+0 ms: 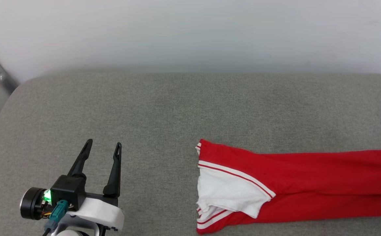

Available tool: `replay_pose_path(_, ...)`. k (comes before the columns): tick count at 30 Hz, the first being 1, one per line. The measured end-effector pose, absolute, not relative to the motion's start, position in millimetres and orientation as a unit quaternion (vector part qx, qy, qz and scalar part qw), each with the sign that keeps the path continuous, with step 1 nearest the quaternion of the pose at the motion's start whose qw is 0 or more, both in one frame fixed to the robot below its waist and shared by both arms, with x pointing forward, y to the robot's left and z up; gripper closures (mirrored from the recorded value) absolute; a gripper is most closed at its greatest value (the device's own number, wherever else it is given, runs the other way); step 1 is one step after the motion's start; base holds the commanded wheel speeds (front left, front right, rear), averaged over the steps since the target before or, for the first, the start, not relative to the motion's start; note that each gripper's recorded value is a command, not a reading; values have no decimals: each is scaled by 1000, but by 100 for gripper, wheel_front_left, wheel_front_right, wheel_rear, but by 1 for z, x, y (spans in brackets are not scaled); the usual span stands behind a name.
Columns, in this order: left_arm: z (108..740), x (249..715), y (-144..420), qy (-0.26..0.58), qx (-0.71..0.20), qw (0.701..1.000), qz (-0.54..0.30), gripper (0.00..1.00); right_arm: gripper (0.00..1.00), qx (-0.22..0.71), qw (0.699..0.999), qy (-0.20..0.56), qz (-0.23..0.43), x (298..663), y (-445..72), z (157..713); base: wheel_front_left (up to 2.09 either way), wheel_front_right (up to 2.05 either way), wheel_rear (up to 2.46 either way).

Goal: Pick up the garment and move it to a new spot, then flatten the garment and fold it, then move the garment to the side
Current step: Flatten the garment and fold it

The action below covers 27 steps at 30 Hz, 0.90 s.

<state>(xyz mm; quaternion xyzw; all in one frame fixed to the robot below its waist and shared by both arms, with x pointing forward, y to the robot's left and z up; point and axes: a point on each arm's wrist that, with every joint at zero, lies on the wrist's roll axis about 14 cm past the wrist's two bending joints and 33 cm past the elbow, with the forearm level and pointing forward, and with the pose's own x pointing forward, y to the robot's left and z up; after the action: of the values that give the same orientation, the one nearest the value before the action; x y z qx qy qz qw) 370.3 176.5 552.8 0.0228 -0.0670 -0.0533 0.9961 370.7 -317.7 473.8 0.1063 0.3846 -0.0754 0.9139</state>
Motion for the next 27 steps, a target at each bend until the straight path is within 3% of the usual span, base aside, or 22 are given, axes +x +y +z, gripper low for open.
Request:
replay_pose_path(7,553,368,184,-65,19,997,-38,0,100,140,918,357,-99,366,-330,487,0,0,0)
replay_pose_path(14,551,361,193,-63,15,998,-23,0,100,303,870,388,36,372,-225,460,0,0,0)
replay_pose_path(27,543,357,195,-51,4,998,-19,0,100,411,770,429,231,381,-66,439,0,0,0)
